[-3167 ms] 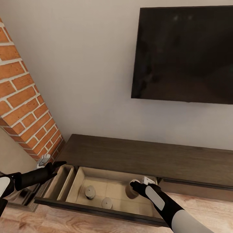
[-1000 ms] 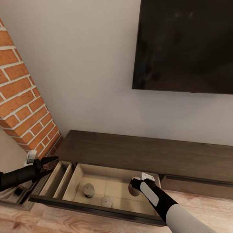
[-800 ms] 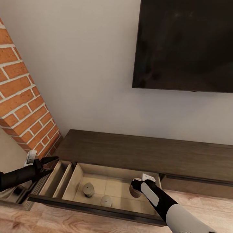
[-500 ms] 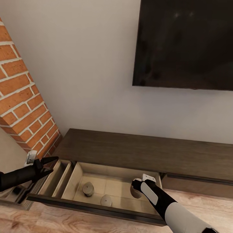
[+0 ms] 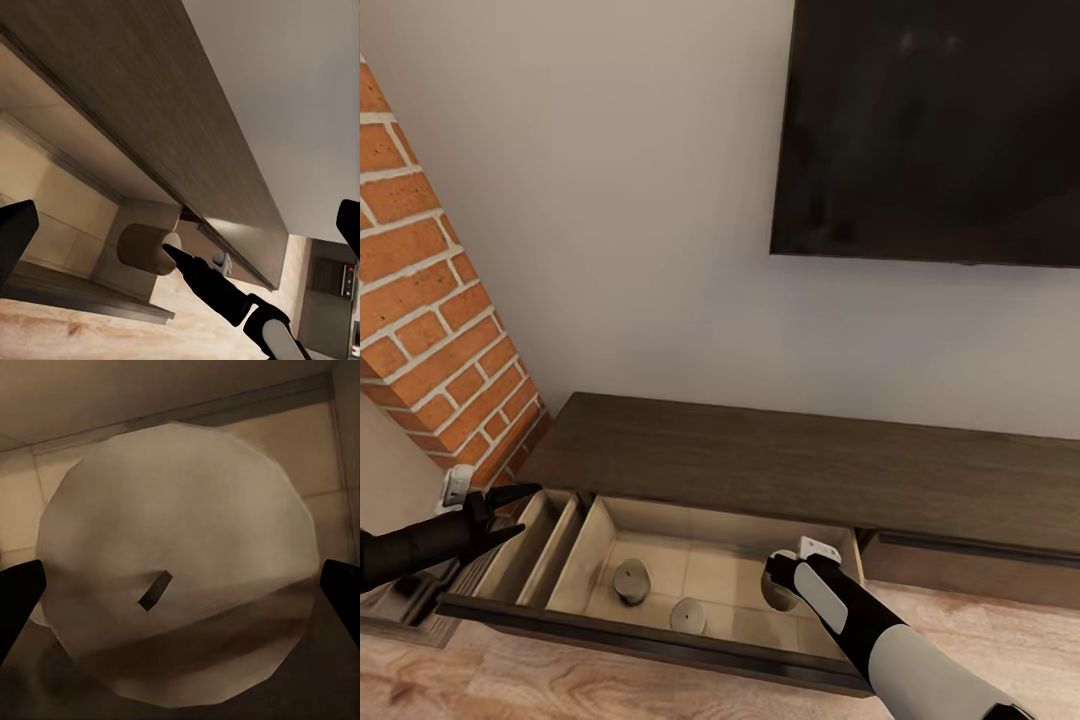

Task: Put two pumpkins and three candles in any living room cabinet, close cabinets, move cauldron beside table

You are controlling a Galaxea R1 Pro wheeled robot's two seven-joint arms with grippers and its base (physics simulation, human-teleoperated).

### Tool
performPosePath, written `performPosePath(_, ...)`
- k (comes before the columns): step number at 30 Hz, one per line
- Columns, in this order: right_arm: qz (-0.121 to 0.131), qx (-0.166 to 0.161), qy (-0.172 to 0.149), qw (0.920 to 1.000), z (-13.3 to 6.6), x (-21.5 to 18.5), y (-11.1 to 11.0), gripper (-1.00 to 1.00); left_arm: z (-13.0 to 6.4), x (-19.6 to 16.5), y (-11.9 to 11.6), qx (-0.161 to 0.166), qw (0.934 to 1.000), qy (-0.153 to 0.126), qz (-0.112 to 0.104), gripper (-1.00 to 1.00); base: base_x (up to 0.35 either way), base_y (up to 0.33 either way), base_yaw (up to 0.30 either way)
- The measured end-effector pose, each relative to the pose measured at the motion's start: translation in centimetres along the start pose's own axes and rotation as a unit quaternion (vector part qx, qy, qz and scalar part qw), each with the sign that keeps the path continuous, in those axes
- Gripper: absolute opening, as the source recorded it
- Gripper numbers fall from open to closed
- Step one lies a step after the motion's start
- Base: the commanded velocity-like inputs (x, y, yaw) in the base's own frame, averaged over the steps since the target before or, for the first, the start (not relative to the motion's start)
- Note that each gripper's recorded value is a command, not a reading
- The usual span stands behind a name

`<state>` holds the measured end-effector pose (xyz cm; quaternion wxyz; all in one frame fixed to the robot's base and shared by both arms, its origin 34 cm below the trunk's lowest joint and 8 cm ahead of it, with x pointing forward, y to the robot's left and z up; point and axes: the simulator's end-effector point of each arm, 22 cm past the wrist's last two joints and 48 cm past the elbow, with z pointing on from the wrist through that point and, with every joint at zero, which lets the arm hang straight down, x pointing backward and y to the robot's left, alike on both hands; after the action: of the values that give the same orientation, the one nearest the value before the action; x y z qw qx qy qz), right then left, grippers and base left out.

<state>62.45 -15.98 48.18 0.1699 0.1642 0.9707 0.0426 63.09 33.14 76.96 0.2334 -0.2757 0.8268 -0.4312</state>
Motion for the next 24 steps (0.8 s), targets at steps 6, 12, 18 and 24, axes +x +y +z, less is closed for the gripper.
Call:
performPosePath(6, -0.004, -0.002, 0.0, 1.0, 1.0, 0.5, 0.0, -1.0, 0.5, 0.3, 1.0, 0.0, 1.0, 0.0, 0.0, 1.0, 0.0, 0.0, 0.0)
performPosePath(12, -0.005, -0.004, -0.001, 1.0, 2.0, 0.9, -0.1, -1.0, 1.0, 0.5, 2.0, 0.0, 1.0, 0.0, 0.0, 1.0, 0.0, 0.0, 0.0)
performPosePath(18, -0.006, -0.004, -0.001, 1.0, 3.1, 1.5, -0.3, -1.0, 1.5, 0.8, 3.0, 0.0, 1.0, 0.0, 0.0, 1.0, 0.0, 0.0, 0.0)
performPosePath(24, -0.006, -0.027, -0.002, 0.9996, 4.1, 2.0, 0.5, -1.0, 2.1, 1.1, 4.0, 0.0, 1.0, 0.0, 0.0, 1.0, 0.0, 0.0, 0.0)
